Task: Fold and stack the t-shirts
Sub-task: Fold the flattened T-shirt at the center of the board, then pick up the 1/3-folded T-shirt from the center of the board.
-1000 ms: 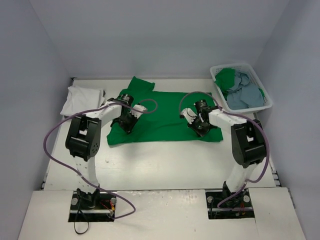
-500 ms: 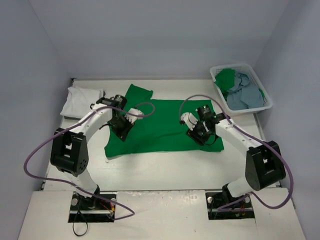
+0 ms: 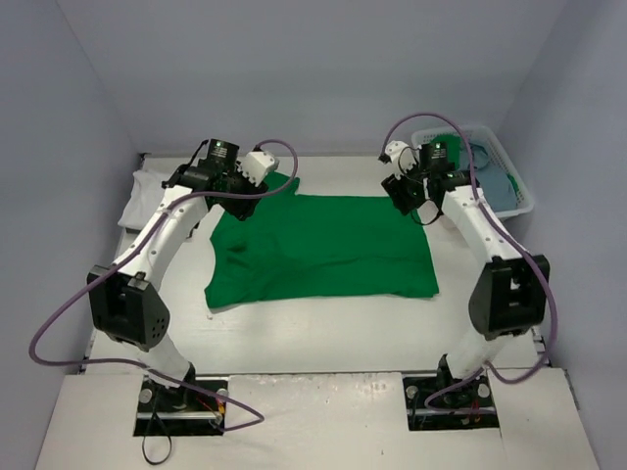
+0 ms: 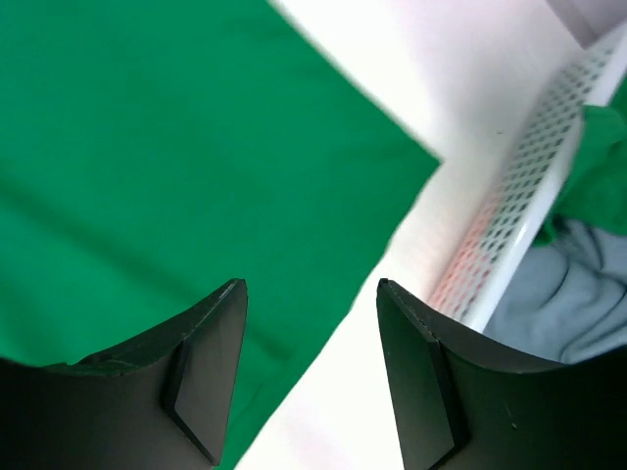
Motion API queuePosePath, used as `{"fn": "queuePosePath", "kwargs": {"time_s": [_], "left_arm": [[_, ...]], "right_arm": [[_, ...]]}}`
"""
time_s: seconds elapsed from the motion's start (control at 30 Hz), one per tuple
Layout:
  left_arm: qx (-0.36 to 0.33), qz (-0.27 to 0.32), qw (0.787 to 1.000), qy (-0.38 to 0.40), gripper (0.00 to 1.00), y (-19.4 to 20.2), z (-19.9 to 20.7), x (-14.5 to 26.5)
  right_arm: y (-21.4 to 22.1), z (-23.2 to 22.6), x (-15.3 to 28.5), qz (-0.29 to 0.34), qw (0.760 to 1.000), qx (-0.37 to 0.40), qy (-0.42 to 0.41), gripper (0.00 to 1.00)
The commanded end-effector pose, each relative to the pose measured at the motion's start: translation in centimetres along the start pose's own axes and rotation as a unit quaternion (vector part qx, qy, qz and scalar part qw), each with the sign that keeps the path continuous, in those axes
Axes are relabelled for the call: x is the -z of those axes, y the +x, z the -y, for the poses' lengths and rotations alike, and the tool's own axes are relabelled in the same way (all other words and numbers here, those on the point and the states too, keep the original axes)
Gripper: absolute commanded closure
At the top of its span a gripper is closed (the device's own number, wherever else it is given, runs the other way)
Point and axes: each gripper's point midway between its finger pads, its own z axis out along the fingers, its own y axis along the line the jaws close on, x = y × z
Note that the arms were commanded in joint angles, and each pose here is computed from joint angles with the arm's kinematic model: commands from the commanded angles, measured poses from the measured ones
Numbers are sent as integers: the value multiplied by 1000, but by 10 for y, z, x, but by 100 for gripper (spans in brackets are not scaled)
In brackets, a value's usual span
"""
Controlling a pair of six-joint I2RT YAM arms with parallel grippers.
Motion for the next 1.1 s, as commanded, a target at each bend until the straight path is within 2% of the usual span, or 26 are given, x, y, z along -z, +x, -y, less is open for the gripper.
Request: {"fn": "queuePosePath", "kwargs": {"time_s": [0.0,0.03,0.1,0.17,0.4,0.63,0.7,1.07], "left_arm": [[16,38,996,-78,59,-35,-50,-11],[18,53,994,-92,59,-50,-61,-5],[28,40,994,-97,59,-49,-77,-20],[36,55,992,-110,59,-62,-92,-18],[55,35,991,-113,58,-59,-120,-50],[62,17,992,-106,58,-52,-125,-71],[62,17,993,-103,58,-51,-125,-73],[68,-1,993,-94,58,-40,-126,-92]], "right_arm": [[-12,39,-26,8,999,-33,30,48],[-15,49,-38,5,999,-34,34,48],[-16,62,-49,2,999,-37,39,47],[-14,79,-65,-3,998,-45,47,46],[11,116,-105,-18,996,-73,42,44],[23,122,-127,-28,996,-77,21,43],[38,131,-129,-34,996,-86,20,42],[85,120,-160,-63,991,-113,-26,42]]}}
